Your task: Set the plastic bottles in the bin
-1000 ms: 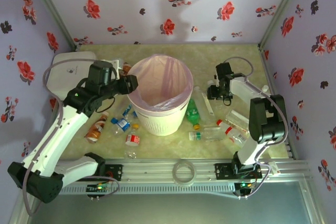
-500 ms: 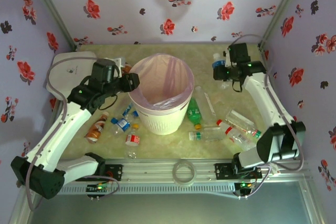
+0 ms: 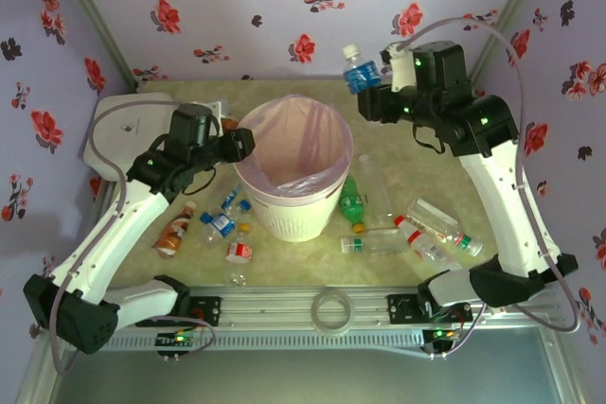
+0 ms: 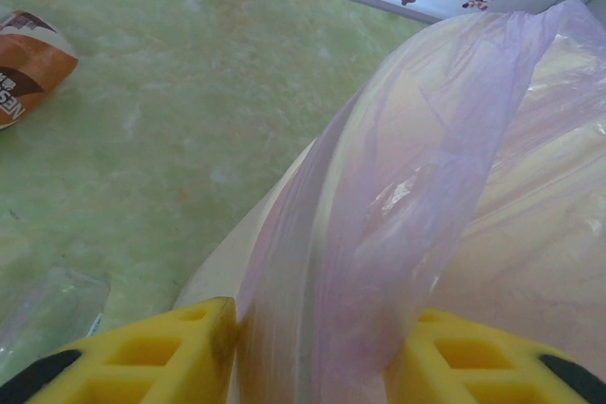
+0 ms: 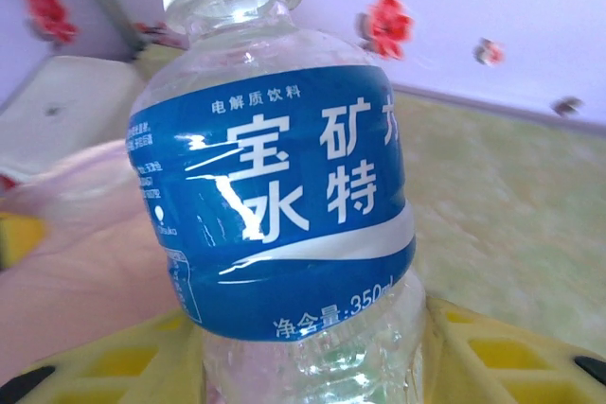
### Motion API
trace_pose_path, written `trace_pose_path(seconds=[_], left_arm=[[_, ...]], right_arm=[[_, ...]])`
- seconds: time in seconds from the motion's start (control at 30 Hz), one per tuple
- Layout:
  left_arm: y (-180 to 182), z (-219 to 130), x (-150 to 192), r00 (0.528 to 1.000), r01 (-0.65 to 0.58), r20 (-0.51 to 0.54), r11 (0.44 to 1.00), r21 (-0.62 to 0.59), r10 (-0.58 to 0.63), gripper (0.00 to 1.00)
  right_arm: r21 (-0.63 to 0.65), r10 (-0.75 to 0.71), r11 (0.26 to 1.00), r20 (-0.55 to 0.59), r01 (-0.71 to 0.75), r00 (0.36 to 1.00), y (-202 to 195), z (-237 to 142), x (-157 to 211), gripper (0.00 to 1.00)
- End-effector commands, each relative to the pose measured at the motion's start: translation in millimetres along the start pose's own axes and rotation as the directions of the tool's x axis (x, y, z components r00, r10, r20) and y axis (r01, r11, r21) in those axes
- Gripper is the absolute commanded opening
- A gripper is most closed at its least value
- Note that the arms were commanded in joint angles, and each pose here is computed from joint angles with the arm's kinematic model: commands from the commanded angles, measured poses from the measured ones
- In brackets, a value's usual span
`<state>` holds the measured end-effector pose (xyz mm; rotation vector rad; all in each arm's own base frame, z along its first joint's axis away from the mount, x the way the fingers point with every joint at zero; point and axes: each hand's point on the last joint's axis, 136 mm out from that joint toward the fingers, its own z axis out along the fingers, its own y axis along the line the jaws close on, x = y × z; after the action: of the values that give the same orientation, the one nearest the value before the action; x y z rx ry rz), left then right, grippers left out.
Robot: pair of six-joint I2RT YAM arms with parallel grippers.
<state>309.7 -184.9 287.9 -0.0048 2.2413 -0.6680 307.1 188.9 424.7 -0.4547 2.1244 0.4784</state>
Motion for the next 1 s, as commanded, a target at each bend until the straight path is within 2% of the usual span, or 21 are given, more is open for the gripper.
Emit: trace_pose_path(seconds=[0.0,0.17,0.3,0.5,0.73,0.97], left_arm=[[-4.6,3.7,-1.9,1.0,0.008,0.012,1.0,0.01,-0.008,0.44],[-5.6,3.8,-5.0,1.0,0.01,0.024,1.0,0.013,-0.011,0.44],[-6.2,4.9,-6.0,1.0,0.008,0.028,1.0,0.014,-0.008,0.43],[-5.3,7.3,-5.3,1.0,0.004,0.024,1.0,0.01,-0.004,0.43],[-5.4,6.1,-5.7,1.0,0.002,0.028,1.0,0.01,-0.003,0.43],[-4.5,5.0,-5.0,1.0,0.001,0.029,1.0,0.006,-0.001,0.43]], right_arm=[[-0.091,-0.073,0.994,-0.108,0.064,0.991,31.6,22.1,16.4,0.54],[-0.192,-0.194,0.969,-0.207,0.154,0.959,80.4,50.6,37.9,0.53],[-0.222,-0.296,0.947,-0.312,0.234,0.903,101.1,69.9,64.6,0.53],[-0.234,-0.377,0.925,-0.461,0.3,0.803,107.5,97.1,102.4,0.54],[-0.221,-0.396,0.918,-0.567,0.33,0.722,99.1,132.1,134.7,0.54],[-0.235,-0.392,0.92,-0.609,0.315,0.69,98.8,163.1,165.1,0.54]])
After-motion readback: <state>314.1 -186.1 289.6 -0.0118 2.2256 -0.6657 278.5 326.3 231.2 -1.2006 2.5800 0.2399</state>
